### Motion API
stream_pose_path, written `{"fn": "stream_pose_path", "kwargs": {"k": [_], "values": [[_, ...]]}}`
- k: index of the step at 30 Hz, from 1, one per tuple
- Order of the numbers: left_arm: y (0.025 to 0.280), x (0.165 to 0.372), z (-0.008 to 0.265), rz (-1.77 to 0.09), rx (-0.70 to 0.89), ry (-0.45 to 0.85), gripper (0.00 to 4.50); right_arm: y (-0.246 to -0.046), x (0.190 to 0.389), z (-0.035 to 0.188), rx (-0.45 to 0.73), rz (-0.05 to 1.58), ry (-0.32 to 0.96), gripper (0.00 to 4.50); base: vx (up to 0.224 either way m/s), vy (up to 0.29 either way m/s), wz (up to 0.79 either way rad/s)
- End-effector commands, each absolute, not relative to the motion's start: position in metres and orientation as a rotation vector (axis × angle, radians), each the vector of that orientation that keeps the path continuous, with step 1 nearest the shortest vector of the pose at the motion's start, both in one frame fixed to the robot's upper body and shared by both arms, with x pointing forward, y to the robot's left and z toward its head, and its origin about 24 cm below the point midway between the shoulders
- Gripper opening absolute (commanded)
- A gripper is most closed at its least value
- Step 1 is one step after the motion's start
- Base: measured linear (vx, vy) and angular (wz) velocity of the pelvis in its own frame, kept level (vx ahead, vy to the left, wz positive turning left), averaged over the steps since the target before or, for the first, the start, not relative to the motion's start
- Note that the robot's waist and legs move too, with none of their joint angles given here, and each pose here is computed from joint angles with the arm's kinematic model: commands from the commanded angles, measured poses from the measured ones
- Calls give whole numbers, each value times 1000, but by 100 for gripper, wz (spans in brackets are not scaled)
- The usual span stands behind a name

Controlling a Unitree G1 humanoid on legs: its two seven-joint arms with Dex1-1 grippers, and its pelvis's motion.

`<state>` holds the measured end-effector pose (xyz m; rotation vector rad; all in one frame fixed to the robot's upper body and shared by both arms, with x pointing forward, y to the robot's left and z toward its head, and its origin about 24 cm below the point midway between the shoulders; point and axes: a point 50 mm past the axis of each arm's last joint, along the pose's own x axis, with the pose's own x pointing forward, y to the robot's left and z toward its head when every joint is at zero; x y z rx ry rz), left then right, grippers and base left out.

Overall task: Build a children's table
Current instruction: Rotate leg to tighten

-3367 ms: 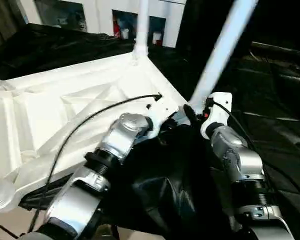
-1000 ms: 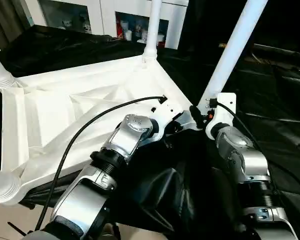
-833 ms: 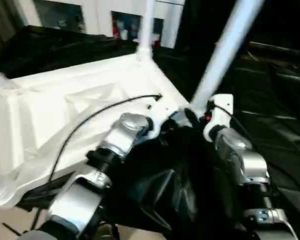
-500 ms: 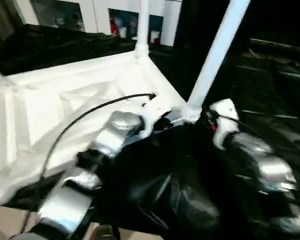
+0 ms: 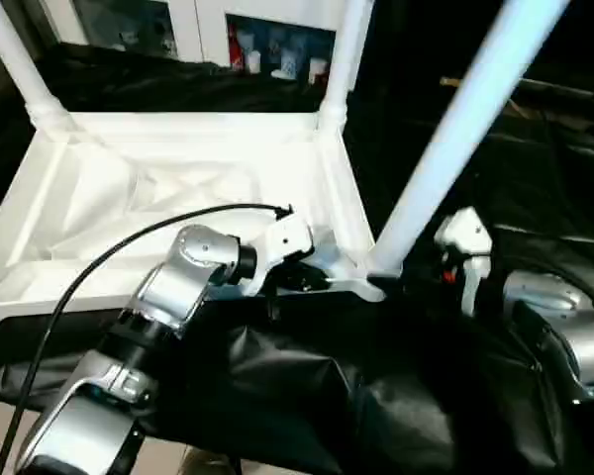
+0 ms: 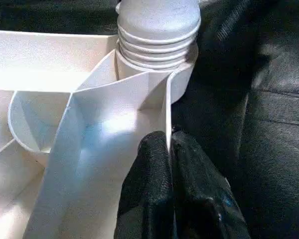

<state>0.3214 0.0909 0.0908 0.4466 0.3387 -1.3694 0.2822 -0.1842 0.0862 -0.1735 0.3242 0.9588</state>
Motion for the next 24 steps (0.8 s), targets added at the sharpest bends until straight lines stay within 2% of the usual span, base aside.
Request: {"fn": "stream_pose_path", "kwargs": {"k": [1,13,24], "values": [[84,314,91,-1449,383,309,0,-184,279,87,-204,983,329,394,0,0,0],[87,311,91,-1462,382,325,0,-185,280,87,-182,978,323,394,0,0,0],[88,311,92,-1462,382,329,0,-180,281,85,-157,986,314,282,0,0,0]]}}
